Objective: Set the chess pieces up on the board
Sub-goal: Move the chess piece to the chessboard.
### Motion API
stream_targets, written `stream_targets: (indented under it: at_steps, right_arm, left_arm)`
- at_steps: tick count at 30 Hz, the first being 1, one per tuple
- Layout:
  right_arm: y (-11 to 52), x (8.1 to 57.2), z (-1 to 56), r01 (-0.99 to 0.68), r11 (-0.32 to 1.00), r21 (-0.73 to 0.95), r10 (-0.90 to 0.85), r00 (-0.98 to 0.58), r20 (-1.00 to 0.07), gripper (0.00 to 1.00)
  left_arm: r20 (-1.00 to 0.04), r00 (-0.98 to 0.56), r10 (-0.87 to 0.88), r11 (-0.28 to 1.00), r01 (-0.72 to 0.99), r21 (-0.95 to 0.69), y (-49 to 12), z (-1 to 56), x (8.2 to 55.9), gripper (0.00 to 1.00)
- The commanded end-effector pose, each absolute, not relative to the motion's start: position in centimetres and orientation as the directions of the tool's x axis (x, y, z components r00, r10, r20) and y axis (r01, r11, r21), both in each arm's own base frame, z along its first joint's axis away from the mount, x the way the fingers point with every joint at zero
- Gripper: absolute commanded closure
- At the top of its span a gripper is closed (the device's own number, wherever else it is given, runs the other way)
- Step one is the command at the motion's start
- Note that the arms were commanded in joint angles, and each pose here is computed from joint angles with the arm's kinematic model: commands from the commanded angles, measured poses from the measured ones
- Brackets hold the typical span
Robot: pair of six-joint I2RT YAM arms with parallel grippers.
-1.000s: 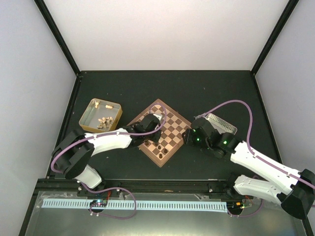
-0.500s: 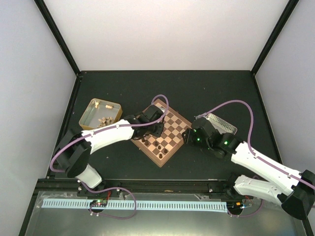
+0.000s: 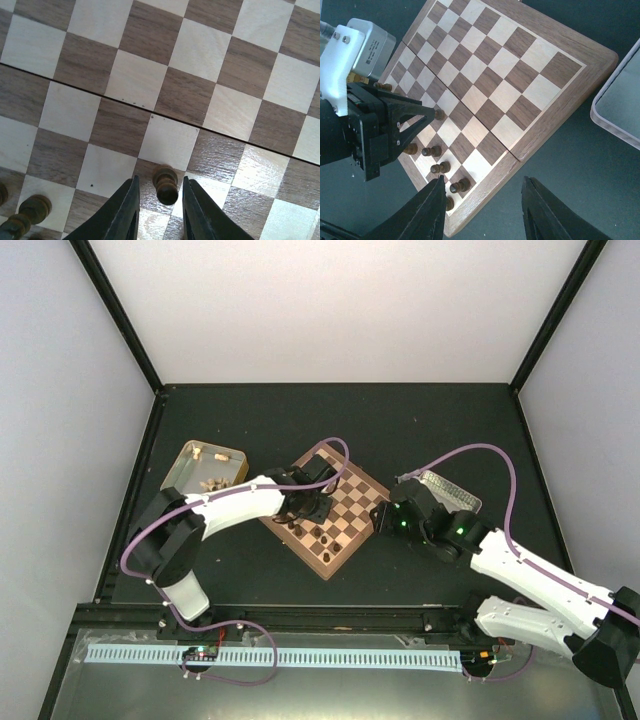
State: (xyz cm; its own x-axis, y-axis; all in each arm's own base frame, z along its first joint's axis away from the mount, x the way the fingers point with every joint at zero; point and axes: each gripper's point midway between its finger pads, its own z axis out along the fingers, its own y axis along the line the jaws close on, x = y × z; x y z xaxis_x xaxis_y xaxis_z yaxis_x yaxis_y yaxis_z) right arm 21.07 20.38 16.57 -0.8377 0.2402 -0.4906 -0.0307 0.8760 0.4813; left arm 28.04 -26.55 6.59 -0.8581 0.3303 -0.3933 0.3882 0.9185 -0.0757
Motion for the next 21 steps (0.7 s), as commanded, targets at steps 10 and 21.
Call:
stream_targets:
  at_steps: [10,21]
  right_arm:
    - [19.7,21.5,17.3,-0.027,0.876,0.481,0.263,-0.81,-0.524,0.57]
    - [19.4,21.8,17.3,-0.062,0.892,0.447,0.229,-0.791,-0.567,0.57]
  left_arm:
    - [-0.371,-0.862,0.344,0.917,0.394,-0.065,-26.9,6.9,28.7,0.93]
    - [-0.389,-0.887,0.248,0.965,0.263,0.015,-23.2,8.2,29.2,0.94]
